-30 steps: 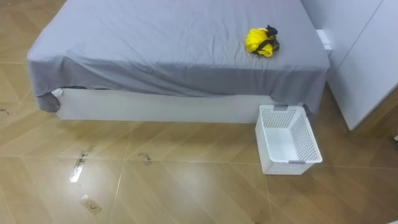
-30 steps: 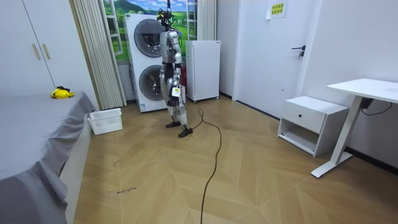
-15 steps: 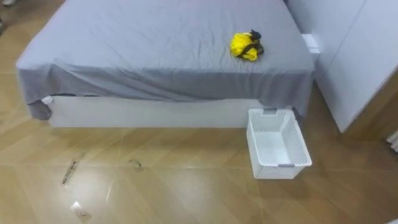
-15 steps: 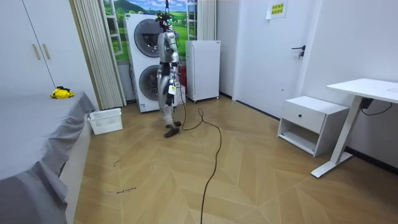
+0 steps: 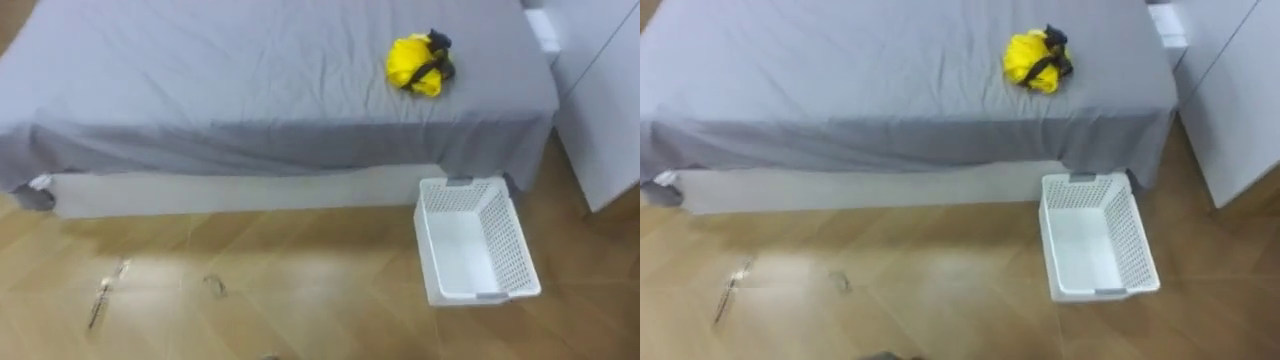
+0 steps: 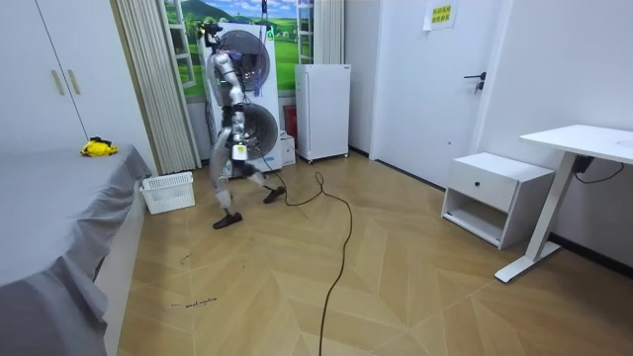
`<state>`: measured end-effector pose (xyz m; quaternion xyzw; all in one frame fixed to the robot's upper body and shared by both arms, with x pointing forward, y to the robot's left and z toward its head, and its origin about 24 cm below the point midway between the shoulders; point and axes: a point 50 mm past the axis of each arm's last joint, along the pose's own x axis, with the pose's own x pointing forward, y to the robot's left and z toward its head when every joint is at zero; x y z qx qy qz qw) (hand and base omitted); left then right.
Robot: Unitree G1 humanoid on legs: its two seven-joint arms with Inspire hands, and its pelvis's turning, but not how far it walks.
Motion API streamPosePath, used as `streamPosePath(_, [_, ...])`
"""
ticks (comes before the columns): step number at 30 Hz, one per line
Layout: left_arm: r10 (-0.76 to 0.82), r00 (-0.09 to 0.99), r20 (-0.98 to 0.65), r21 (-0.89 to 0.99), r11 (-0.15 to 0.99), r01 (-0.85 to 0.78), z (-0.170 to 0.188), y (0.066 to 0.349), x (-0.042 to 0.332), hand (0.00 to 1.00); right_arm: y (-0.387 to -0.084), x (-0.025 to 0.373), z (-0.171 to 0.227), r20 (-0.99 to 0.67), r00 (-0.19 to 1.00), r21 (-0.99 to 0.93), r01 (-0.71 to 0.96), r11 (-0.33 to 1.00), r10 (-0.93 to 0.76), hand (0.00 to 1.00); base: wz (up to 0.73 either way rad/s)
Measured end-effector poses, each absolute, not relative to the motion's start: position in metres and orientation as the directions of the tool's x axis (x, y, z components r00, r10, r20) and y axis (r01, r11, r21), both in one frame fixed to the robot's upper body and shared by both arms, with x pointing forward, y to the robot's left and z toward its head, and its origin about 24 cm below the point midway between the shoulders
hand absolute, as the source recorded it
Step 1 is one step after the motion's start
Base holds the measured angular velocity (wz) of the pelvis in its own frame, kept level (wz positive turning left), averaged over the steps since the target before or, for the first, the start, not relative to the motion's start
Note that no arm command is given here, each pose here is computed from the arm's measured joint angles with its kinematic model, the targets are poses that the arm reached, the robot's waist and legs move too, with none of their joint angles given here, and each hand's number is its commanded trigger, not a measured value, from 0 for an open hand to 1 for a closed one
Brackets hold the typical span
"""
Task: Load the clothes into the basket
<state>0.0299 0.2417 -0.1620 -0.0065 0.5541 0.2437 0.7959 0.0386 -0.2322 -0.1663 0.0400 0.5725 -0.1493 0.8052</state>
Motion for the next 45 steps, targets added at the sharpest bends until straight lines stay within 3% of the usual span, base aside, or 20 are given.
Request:
streamPosePath(3, [0.387,0.330,-0.861,0.252,0.888,-0.384,-0.160,0.236,0.054,0.00,-0.236,0.048,-0.164,-0.919,0.332,-0.099,0.333,0.938,-0.215,0.00,-0.05])
streamPosePath(10, [0.315,0.407,-0.857,0.215,0.938,-0.273,-0.160,0.221,0.067,0.00,-0.227,0.080,-0.157,-0.862,0.463,-0.031,0.357,0.934,-0.206,0.00,0.35])
streamPosePath(13, [0.293,0.390,-0.873,0.205,0.946,-0.252,-0.162,0.216,0.055,0.00,-0.227,0.091,-0.152,-0.826,0.518,-0.026,0.358,0.933,-0.221,0.00,0.24])
streamPosePath(16, [0.287,0.342,-0.895,0.205,0.945,-0.256,-0.164,0.216,0.034,0.00,-0.227,0.128,-0.133,-0.720,0.648,0.004,0.362,0.932,-0.249,0.00,-0.12])
streamPosePath(20, [0.306,0.327,-0.894,0.211,0.932,-0.295,-0.164,0.218,0.026,0.00,-0.245,0.088,-0.137,-0.765,0.540,-0.103,0.436,0.894,-0.352,0.00,-0.44])
streamPosePath(23, [0.333,0.323,-0.886,0.237,0.923,-0.303,-0.162,0.228,0.020,0.00,-0.246,0.118,-0.126,-0.713,0.597,-0.114,0.419,0.901,-0.367,0.00,-1.17])
streamPosePath(32, [0.335,0.323,-0.885,0.237,0.921,-0.308,-0.161,0.225,0.019,0.00,-0.244,0.110,-0.129,-0.743,0.461,-0.243,0.490,0.837,-0.485,0.00,-0.07])
streamPosePath(45, [0.337,0.317,-0.887,0.239,0.920,-0.310,-0.161,0.225,0.016,0.00,-0.241,0.139,-0.108,-0.645,0.489,-0.302,0.542,0.784,-0.587,0.00,-0.08])
